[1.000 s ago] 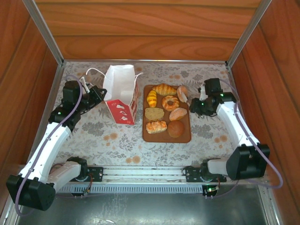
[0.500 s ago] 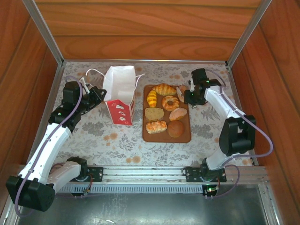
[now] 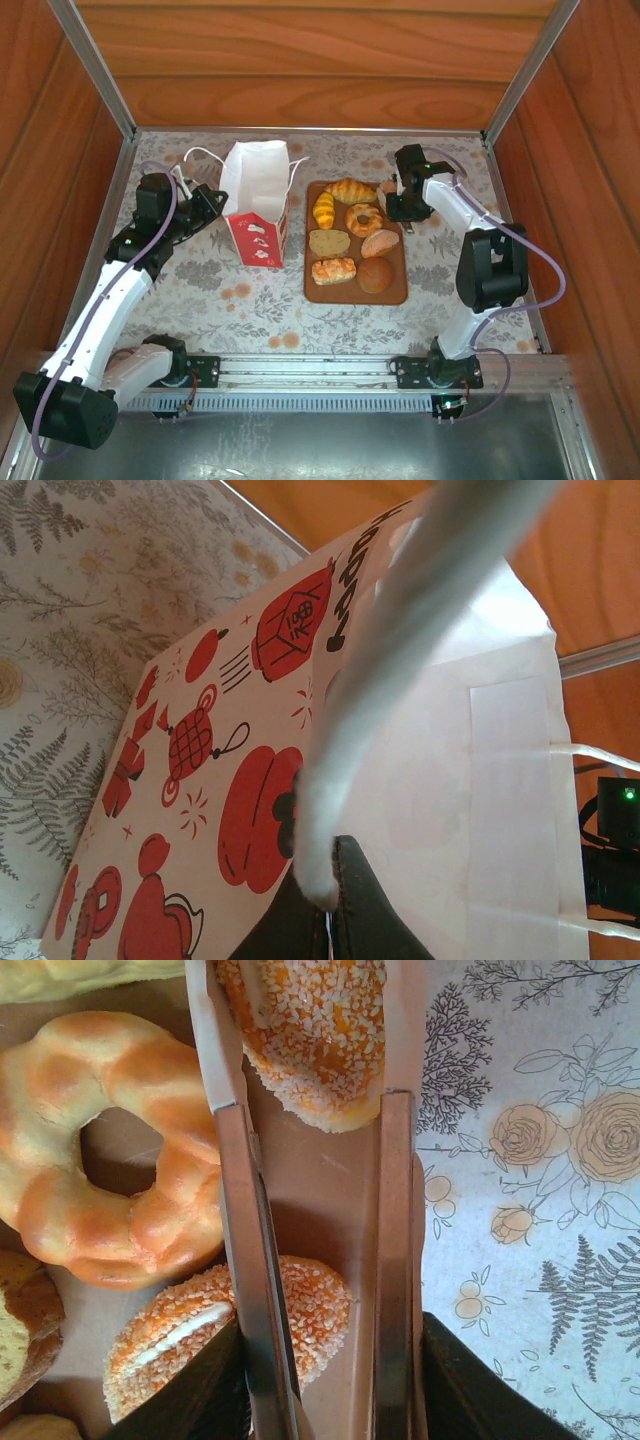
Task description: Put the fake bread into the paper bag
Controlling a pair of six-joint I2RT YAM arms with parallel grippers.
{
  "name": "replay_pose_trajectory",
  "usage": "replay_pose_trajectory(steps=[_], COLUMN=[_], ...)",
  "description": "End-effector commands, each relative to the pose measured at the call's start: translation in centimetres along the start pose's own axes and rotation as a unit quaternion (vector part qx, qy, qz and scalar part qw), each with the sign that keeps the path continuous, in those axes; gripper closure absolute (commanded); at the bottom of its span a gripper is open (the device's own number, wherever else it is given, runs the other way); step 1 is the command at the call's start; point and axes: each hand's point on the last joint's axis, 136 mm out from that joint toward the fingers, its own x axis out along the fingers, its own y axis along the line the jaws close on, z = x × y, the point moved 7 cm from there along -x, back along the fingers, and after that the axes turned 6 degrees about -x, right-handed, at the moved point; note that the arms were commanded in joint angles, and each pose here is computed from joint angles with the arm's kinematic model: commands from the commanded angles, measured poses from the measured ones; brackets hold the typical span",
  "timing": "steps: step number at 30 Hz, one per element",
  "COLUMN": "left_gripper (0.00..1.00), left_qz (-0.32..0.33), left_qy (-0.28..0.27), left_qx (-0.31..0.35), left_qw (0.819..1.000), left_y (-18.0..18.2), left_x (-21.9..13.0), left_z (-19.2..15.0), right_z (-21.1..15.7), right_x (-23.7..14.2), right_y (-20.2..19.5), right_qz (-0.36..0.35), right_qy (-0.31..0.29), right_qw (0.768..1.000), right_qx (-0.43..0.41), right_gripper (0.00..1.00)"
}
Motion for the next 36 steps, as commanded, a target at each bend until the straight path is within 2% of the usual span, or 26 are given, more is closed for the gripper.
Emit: replay_pose_trajectory(steps=[1,9,15,20,27,32,36], left_gripper=[1.0,1.0,1.0,1.0,1.0,1.0,1.0], left_qz=[-0.001,0.0,0.005,0.012,0.017,0.018,0.021], left_qy=[-0.002,0.002,0.003,-0.002,-0.002,-0.008,-0.007], left_qx=[0.002,0.004,0.005,0.01,0.011,0.013,0.011], left_qw=[1.0,1.0,1.0,1.0,1.0,1.0,1.0], left_y=[-0.2,-0.5,-0.4,-0.4,-0.5,-0.5,-0.4], left_x=[0.0,0.3,0.6,0.9,1.3,1.2,1.2], left_z=[0.0,0.0,0.1,0.3,0.5,0.7,0.7], right_z=[-0.1,-1.5,-2.8,-3.4,-3.5,-3.2,-2.8], right_x=[-2.6,-8.6,-14.9,-21.4,-28.5,-32.0,-33.0], right_y=[-0.3,-0.6,0.8,2.6,6.5,9.7,12.8], right_qz=[-0.015,-0.006,0.064,0.14,0.235,0.28,0.305], right_qy=[-0.027,-0.113,-0.205,-0.289,-0.361,-0.393,-0.397], right_qw=[1.0,0.994,0.977,0.947,0.901,0.871,0.855], right_qx=[0.001,0.015,0.015,0.004,-0.045,-0.091,-0.133], right_gripper=[0.65,0.66,0.67,0.67,0.68,0.68,0.68])
